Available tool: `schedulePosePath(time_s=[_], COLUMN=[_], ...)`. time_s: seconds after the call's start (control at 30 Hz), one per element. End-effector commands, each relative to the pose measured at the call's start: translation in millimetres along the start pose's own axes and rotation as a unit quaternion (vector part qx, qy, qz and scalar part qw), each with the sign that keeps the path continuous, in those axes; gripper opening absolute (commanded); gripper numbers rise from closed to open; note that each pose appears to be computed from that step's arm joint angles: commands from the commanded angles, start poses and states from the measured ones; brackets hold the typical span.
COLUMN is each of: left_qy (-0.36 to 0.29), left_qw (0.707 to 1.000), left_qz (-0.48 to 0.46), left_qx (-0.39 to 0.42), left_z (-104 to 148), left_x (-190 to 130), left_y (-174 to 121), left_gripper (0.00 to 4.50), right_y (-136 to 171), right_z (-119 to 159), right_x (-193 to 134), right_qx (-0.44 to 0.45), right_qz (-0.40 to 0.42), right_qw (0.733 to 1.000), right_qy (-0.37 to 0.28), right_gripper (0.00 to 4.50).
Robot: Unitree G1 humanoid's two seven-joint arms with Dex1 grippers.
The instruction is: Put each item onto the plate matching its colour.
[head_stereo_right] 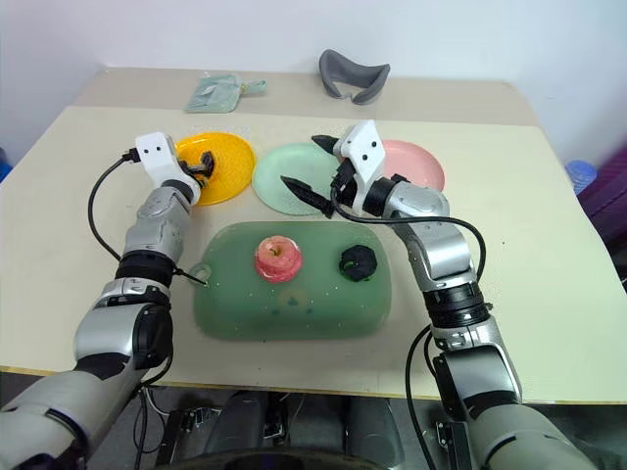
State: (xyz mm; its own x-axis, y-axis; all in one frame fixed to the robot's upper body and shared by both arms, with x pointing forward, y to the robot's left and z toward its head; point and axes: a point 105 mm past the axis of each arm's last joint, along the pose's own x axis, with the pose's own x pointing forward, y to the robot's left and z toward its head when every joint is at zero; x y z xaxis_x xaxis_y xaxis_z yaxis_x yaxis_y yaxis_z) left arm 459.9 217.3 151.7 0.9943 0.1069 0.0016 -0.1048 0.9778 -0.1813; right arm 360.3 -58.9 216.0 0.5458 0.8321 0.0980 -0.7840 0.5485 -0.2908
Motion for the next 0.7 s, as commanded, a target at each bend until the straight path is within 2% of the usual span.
schedulePosePath(time_s=[0.03, 0.2, 0.3, 0.37, 0.5, 0.7], left_qy=[-0.041, -0.077, -0.121, -0.148, -0.109, -0.049], left_qw=[0.999, 0.996, 0.984, 0.966, 0.939, 0.876], left_qz=[0.003, -0.048, -0.125, -0.197, -0.324, -0.475], left_qx=[-0.009, -0.018, 0.032, 0.078, 0.048, 0.076], left_z=[23.1, 38.6, 49.8, 51.1, 40.7, 31.3], left_x=[-1.4, -20.0, -46.8, -67.3, -102.5, -156.3], left_y=[1.5, -1.1, -8.1, -16.4, -21.3, -19.7], left_gripper=[4.49, 4.49, 4.49, 4.49, 4.49, 4.49], right_y=[1.2, 11.1, 23.5, 33.0, 48.4, 66.6], right_z=[13.8, 13.9, 7.1, 0.6, -6.9, -17.5], right_x=[2.2, -0.3, -8.6, -15.4, -22.8, -22.5], right_qx=[-0.012, 0.006, 0.022, 0.029, 0.048, 0.050], right_qz=[0.013, 0.044, 0.084, 0.116, 0.161, 0.193], right_qw=[1.000, 0.999, 0.996, 0.992, 0.983, 0.976], right_qy=[-0.011, -0.005, 0.021, 0.043, 0.068, 0.086], right_gripper=[4.50, 4.50, 4.50, 4.50, 4.50, 4.50])
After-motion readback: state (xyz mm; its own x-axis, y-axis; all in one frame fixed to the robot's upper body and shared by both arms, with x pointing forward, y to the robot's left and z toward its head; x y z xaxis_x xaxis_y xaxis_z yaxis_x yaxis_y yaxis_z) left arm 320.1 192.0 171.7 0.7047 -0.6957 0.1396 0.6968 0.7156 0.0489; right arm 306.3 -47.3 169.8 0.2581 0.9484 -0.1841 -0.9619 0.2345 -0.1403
